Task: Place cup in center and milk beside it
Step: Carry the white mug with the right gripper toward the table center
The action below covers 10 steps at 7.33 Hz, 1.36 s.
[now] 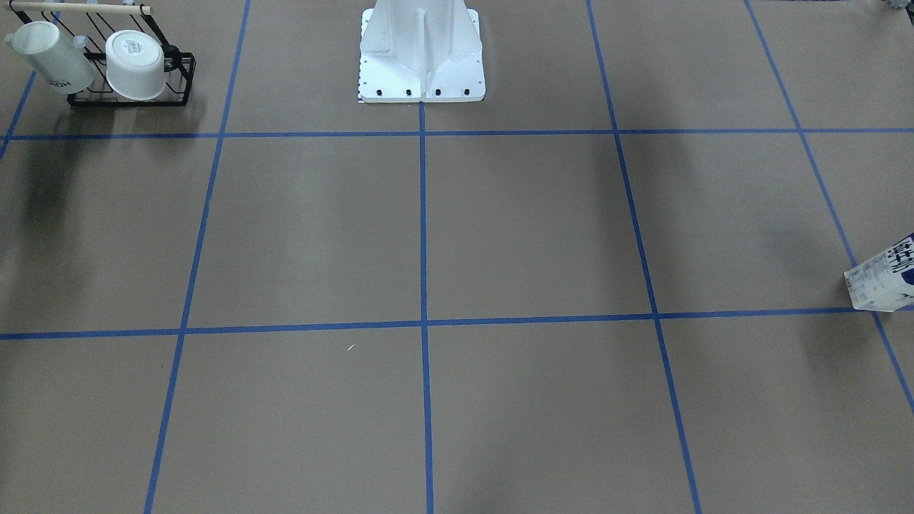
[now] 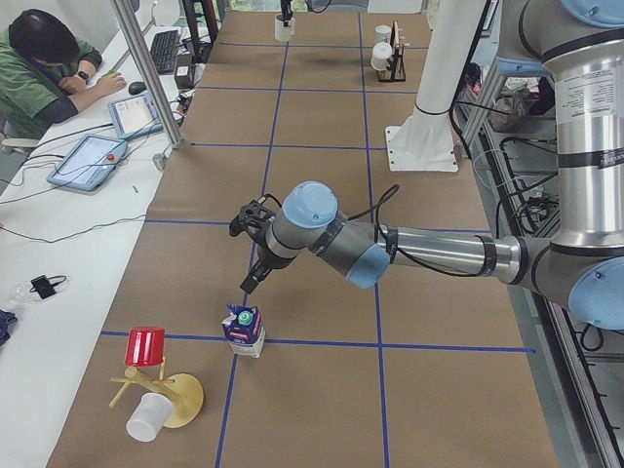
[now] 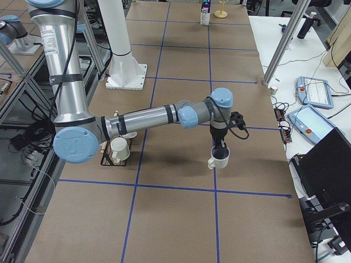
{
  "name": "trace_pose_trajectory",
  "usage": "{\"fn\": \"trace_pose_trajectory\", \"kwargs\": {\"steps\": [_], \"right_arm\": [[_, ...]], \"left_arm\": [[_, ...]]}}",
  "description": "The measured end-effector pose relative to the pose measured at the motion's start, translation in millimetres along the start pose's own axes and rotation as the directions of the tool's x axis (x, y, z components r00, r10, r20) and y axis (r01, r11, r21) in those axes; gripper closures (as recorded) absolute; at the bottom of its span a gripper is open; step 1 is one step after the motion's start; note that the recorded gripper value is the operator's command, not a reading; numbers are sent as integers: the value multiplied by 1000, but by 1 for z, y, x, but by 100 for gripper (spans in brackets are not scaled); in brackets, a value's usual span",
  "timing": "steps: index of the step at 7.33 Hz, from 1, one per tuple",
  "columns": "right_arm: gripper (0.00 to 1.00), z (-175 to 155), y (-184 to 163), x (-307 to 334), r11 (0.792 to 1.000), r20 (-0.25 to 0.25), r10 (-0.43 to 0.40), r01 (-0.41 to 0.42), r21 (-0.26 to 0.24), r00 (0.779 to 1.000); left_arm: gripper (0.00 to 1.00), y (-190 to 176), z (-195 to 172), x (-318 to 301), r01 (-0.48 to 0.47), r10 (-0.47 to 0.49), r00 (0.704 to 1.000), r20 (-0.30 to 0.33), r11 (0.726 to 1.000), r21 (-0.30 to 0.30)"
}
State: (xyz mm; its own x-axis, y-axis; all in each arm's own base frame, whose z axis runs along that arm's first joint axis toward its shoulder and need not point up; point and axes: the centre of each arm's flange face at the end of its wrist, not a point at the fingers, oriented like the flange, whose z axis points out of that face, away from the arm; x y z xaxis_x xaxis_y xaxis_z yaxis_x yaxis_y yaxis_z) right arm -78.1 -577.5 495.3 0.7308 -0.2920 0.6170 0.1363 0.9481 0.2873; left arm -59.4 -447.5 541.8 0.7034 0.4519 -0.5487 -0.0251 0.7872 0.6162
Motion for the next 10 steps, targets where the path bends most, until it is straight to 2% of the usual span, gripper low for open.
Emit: {"fn": "trace_pose_trajectory", "kwargs": {"steps": [1, 3, 5, 6, 8, 10], "right_arm": [[100, -17, -29, -40, 999, 29, 30, -30, 15, 999], [100, -29, -65, -135, 995, 88, 87, -90, 35, 992], [100, -31, -88, -243, 981, 142, 186, -192, 31, 972], [100, -24, -93, -303, 967, 146, 246, -252, 25, 958], [100, -7, -92, -419, 931, 100, 364, -366, -2, 926], [100, 2, -85, -537, 867, 33, 499, -497, -42, 866]], "left_arm": [[0, 0, 0, 0, -1, 1, 1000, 0, 1000, 0], [0, 0, 0, 0, -1, 1, 1000, 0, 1000, 0], [0, 1, 0, 0, 1, -1, 1000, 0, 1000, -1], [0, 2, 0, 0, 2, -2, 1000, -1, 1000, -2], [0, 4, 0, 0, 5, -5, 1000, -1, 1000, -4], [0, 5, 0, -1, 6, -6, 1000, 0, 1000, -5]]}}
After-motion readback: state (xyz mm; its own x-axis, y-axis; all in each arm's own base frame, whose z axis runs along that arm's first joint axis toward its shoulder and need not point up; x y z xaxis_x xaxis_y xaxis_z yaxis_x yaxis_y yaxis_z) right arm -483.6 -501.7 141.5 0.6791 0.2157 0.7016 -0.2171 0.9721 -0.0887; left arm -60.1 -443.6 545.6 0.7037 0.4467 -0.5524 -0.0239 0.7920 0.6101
